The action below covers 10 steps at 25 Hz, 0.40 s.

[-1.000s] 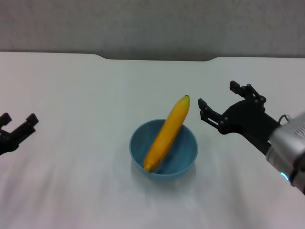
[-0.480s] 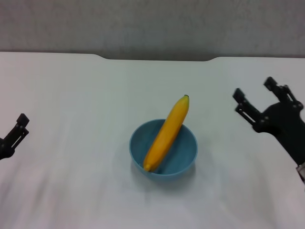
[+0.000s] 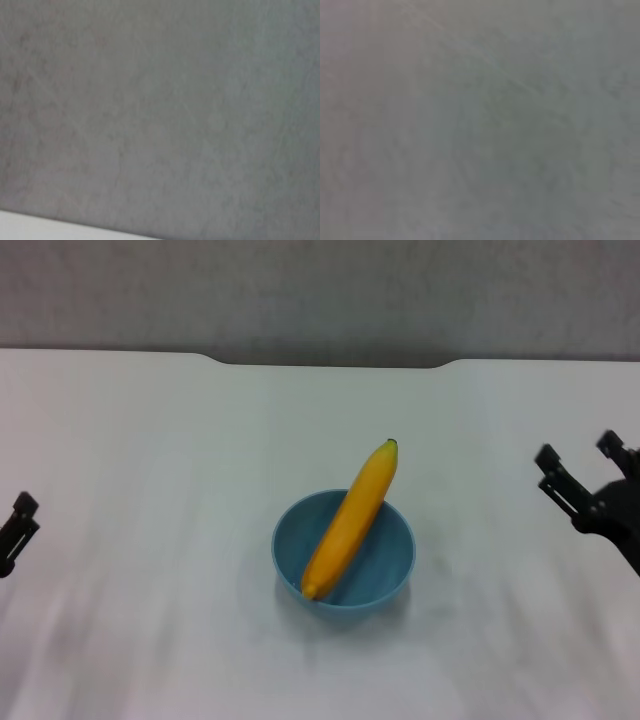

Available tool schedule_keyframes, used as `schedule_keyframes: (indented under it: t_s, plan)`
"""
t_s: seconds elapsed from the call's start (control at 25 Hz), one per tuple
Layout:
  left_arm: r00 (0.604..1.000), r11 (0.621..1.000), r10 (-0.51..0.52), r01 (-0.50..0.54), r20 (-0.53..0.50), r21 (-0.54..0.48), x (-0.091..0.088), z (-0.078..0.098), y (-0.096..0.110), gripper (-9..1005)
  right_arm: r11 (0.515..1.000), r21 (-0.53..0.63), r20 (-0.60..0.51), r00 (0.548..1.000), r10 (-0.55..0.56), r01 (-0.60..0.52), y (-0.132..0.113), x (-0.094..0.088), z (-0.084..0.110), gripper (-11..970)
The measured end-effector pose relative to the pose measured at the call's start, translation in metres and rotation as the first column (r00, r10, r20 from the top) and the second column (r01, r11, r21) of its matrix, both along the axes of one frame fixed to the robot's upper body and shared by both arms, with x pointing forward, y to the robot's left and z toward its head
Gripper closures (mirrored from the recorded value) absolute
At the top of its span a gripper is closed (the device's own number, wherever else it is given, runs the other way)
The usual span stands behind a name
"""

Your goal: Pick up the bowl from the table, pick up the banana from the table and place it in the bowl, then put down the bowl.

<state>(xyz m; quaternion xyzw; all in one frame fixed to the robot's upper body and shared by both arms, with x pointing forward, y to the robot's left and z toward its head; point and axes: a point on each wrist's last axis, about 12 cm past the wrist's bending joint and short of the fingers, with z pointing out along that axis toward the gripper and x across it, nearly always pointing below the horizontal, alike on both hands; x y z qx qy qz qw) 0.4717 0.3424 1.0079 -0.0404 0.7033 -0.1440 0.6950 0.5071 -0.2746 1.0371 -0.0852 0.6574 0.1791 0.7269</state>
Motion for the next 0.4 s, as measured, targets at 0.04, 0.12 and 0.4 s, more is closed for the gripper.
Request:
schedule_keyframes:
  t_s: [0.04,0.12,0.4]
  plan:
    - [1.000,1.000,-0.001,0.001,-0.009,0.001,0.0029,-0.0005,-0.0011,93,1.000,-0.003,-0.008,1.000,-0.009,0.009,-0.0024,-0.0009,-0.0018,65]
    - [1.000,1.000,-0.008,0.008,-0.027,0.005,0.0081,-0.0017,-0.0043,93,1.000,-0.012,-0.029,0.999,-0.024,0.023,-0.0070,-0.0024,-0.0061,65]
    - [0.999,1.000,0.001,0.000,-0.054,0.013,0.0117,-0.0042,-0.0043,93,0.999,-0.029,-0.055,0.998,-0.018,0.017,-0.0091,-0.0022,-0.0108,65]
